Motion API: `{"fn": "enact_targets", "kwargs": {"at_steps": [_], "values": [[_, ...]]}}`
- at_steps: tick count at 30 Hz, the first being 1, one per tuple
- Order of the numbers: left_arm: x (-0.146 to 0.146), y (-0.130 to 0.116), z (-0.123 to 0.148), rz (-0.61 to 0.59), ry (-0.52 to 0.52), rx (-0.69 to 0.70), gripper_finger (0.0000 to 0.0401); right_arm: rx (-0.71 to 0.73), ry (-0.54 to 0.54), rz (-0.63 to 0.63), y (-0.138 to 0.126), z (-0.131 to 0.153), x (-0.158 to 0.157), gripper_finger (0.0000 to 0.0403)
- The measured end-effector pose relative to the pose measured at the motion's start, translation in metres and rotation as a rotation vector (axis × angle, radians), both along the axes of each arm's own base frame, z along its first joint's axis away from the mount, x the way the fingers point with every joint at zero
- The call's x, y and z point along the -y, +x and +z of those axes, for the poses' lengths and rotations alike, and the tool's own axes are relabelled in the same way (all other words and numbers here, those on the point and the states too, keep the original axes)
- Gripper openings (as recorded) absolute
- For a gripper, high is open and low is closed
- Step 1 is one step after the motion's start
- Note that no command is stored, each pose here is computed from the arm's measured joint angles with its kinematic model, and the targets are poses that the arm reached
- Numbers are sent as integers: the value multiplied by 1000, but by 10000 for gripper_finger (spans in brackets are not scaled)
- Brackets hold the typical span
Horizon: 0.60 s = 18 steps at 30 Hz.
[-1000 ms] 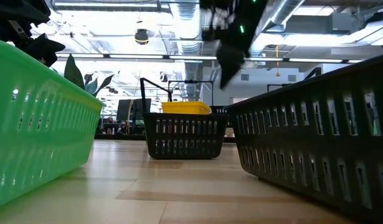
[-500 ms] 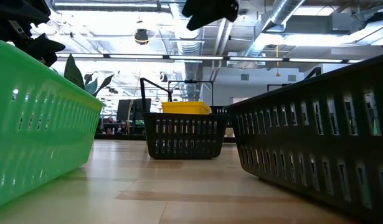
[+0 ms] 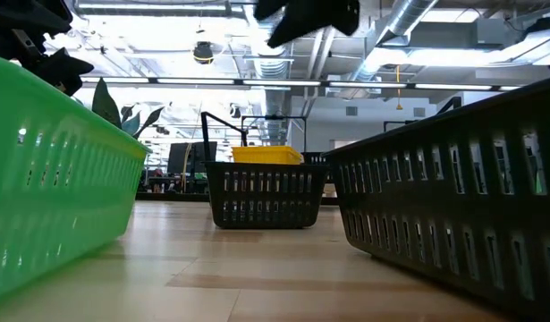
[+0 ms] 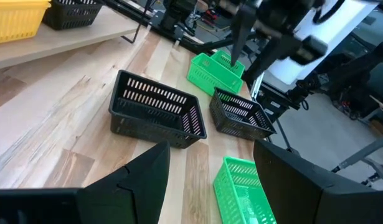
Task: Stack baskets on shelf by color
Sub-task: Stack the top black bin on top of the black bin on the shelf
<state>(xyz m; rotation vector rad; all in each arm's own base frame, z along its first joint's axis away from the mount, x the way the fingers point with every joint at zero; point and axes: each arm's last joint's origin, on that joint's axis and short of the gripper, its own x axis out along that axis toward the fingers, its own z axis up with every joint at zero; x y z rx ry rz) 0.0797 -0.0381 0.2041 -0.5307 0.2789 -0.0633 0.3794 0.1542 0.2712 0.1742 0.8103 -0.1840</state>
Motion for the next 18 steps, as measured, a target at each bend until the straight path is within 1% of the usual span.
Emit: {"fn": "enact_targets", "kwargs": {"at_steps": [2,4,7,9,14,18], "values": [[0,0,0,0,0,0,221,-17,4,4,-1,-2,0,205],[0,0,0,-1,0,-1,221,25,33,3,7,-2,0,205],[0,0,0,0,6,1,221,27,18,32,7,-2,1,204],[0,0,0,2,7,1,221,69,19,56,11,2,1,204],[-1,0,0,45,16,8,221,12,-67,123,11,-5,6,204],[-2,0,0,55,20,10,221,-72,-120,158,16,-25,8,204]]}}
